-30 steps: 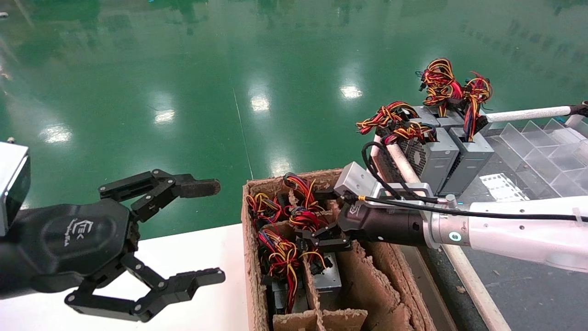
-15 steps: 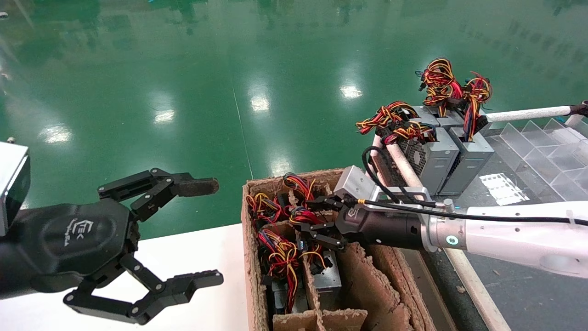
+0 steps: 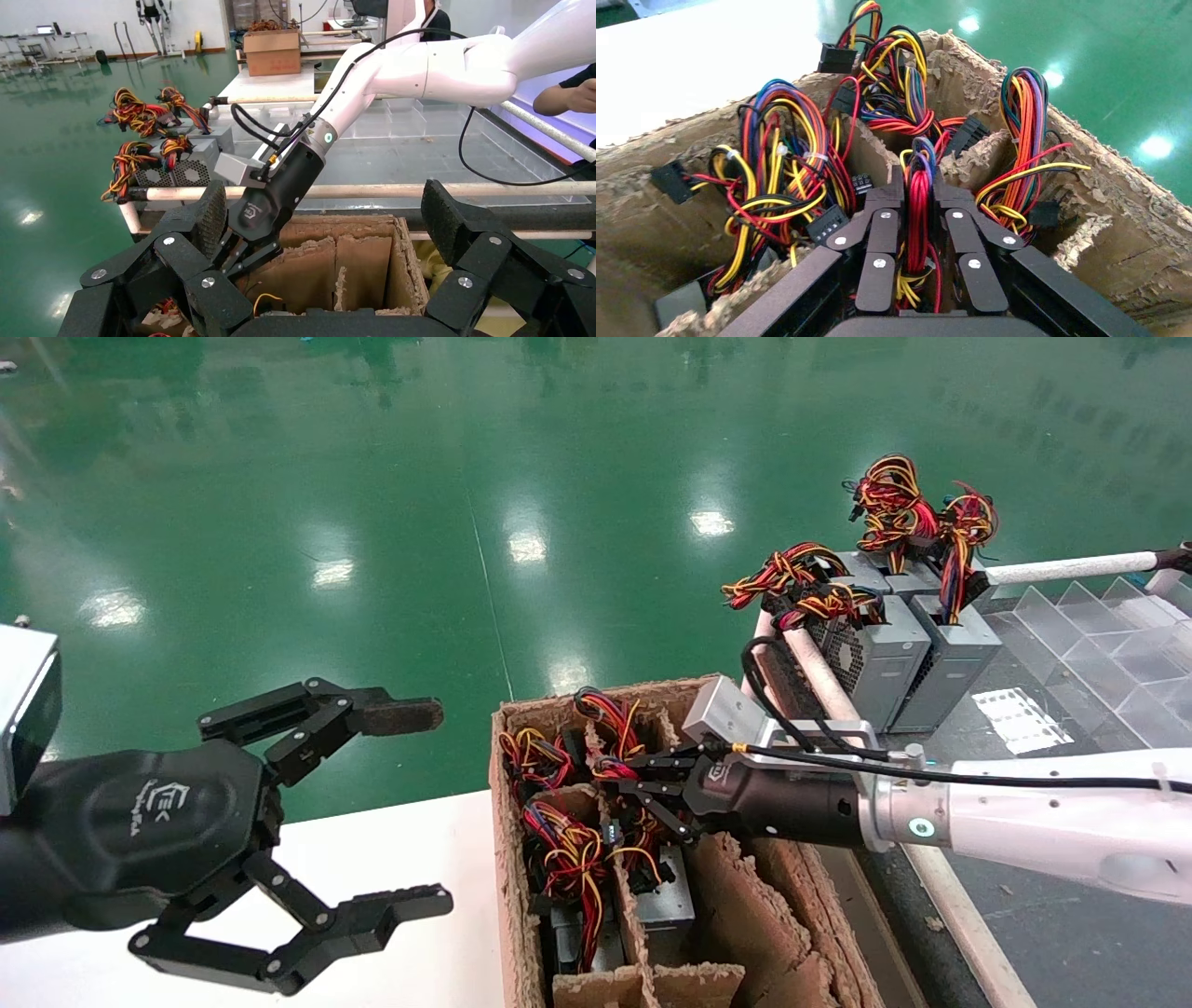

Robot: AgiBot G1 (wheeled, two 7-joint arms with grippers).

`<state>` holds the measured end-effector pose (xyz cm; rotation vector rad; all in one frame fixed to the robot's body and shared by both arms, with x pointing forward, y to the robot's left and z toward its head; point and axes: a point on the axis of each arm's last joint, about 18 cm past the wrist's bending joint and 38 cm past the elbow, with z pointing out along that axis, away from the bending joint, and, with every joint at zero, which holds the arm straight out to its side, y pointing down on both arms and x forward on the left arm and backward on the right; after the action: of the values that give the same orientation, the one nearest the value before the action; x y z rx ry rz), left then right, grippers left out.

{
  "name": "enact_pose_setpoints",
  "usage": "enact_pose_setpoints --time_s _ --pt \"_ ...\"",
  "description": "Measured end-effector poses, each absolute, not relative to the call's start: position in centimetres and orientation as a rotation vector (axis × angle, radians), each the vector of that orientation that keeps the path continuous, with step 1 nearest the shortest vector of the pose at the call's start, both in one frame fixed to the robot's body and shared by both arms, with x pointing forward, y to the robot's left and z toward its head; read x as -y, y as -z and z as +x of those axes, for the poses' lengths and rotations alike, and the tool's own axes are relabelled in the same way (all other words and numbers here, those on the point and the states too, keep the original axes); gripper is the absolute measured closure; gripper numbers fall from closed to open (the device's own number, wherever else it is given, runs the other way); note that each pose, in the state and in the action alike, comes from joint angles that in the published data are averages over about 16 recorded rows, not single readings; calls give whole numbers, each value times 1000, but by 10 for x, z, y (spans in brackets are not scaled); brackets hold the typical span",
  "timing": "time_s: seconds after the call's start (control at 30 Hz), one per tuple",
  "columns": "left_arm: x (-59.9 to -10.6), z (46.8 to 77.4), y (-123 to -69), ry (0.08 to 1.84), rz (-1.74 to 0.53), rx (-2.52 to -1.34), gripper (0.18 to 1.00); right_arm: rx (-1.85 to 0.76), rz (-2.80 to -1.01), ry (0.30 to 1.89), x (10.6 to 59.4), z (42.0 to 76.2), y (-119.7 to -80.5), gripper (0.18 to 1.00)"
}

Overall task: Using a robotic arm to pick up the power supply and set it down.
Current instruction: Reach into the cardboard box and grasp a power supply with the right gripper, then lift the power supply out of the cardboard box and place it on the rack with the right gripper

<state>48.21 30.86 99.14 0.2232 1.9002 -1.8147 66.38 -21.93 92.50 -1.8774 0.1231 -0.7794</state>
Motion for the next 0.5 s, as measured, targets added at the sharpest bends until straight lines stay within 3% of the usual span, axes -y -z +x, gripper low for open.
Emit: enact_pose_setpoints --time_s 0.27,0.5 --pt "-309 482 -991 1815 223 -1900 184 -93 -1802 809 240 646 -951 926" --pt "-309 482 -991 1815 223 -1900 184 -55 -1681 878 275 613 -1003 936"
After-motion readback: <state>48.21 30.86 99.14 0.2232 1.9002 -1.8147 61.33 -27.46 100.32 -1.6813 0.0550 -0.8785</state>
